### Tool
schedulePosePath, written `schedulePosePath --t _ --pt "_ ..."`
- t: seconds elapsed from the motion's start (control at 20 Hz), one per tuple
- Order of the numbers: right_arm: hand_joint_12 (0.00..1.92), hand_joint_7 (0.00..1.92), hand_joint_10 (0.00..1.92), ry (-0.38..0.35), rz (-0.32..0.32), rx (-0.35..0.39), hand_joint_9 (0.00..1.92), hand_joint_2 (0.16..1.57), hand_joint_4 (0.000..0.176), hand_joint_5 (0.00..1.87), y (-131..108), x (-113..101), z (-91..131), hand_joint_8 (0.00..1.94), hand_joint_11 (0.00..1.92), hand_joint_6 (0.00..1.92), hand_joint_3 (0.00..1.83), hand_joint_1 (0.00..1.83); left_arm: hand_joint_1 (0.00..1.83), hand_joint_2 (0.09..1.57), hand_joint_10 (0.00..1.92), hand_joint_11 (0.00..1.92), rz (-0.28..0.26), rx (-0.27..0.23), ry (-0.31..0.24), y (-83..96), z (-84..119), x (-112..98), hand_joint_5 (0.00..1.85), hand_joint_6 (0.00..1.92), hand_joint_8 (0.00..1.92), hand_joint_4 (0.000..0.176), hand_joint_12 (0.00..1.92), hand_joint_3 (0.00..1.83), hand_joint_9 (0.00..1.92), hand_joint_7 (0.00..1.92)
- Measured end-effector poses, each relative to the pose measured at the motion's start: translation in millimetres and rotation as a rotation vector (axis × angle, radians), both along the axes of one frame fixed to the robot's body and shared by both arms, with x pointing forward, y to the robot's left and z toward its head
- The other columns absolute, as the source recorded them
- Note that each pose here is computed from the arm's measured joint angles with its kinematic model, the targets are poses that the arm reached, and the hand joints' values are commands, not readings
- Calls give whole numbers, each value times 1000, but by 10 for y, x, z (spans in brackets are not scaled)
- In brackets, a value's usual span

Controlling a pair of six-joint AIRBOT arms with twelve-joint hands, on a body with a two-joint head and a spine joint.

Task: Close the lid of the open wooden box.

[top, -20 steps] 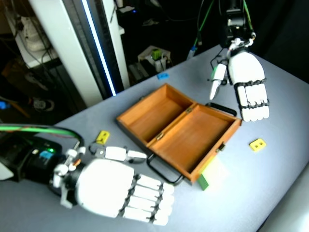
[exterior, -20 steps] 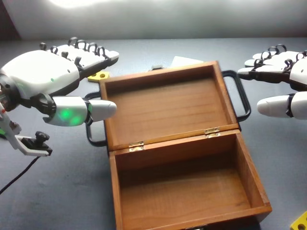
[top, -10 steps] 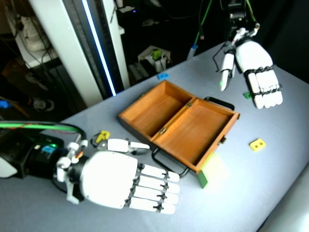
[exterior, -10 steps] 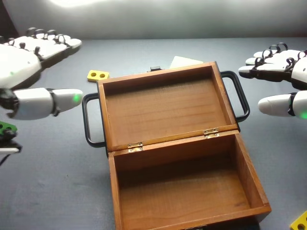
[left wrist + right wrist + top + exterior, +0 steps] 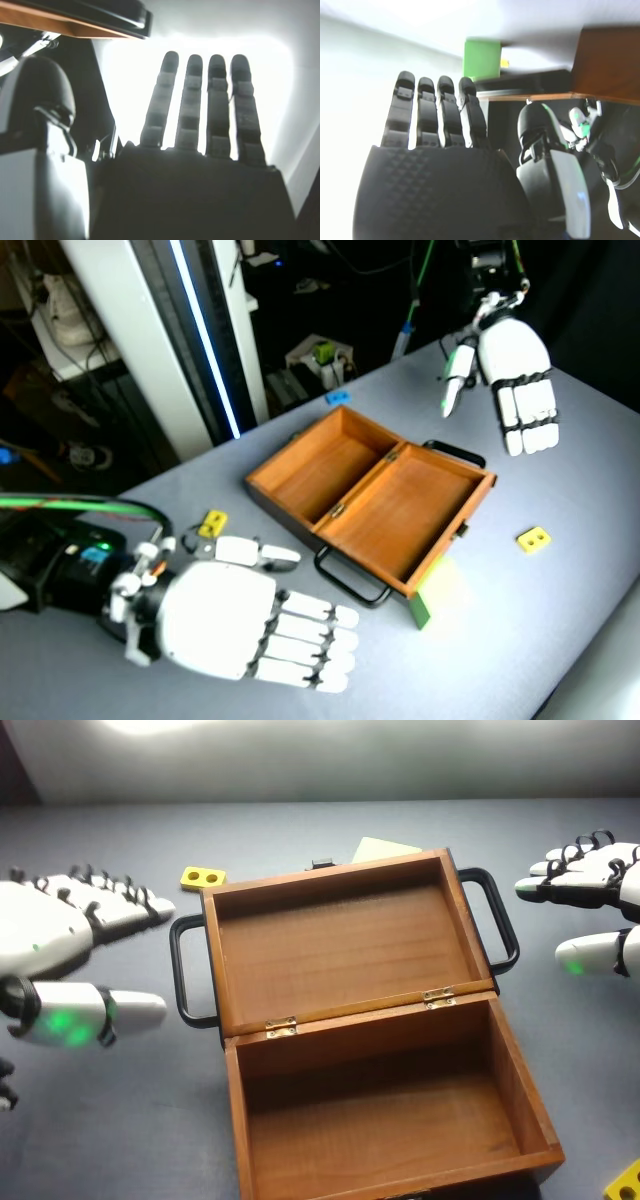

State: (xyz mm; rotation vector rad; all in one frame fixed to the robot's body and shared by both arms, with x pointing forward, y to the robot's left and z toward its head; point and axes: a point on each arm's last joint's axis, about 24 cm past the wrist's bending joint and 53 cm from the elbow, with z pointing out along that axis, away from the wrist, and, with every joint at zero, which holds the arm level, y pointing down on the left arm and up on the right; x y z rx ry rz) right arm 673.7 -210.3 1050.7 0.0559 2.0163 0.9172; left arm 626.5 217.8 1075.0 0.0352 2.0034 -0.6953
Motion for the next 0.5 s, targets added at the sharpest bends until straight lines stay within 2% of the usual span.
schedulePosePath --t 0.1,0.2,0.4,0.5 --pt "17 55 0 -2 10 -10 0 1342 0 168 8 -11 -10 3 53 3 0 0 0 1288 2 124 -7 -2 41 -37 -114 -53 81 4 7 0 43 12 93 86" --pt "14 58 0 -1 17 -20 0 1353 0 167 13 -21 -26 4 48 2 4 0 0 1284 0 132 -9 3 52 -40 -149 -69 84 4 4 0 45 9 86 80" --pt "9 46 0 4 14 -27 0 1358 0 146 3 -22 -46 0 39 0 4 0 0 1247 0 121 -26 36 111 -47 -363 -202 66 0 0 0 38 0 66 60" --pt "7 51 0 5 16 -28 0 1370 0 151 8 -27 -48 3 37 3 8 0 0 1256 0 124 -10 26 121 -16 -385 -213 61 0 0 0 39 0 63 56"
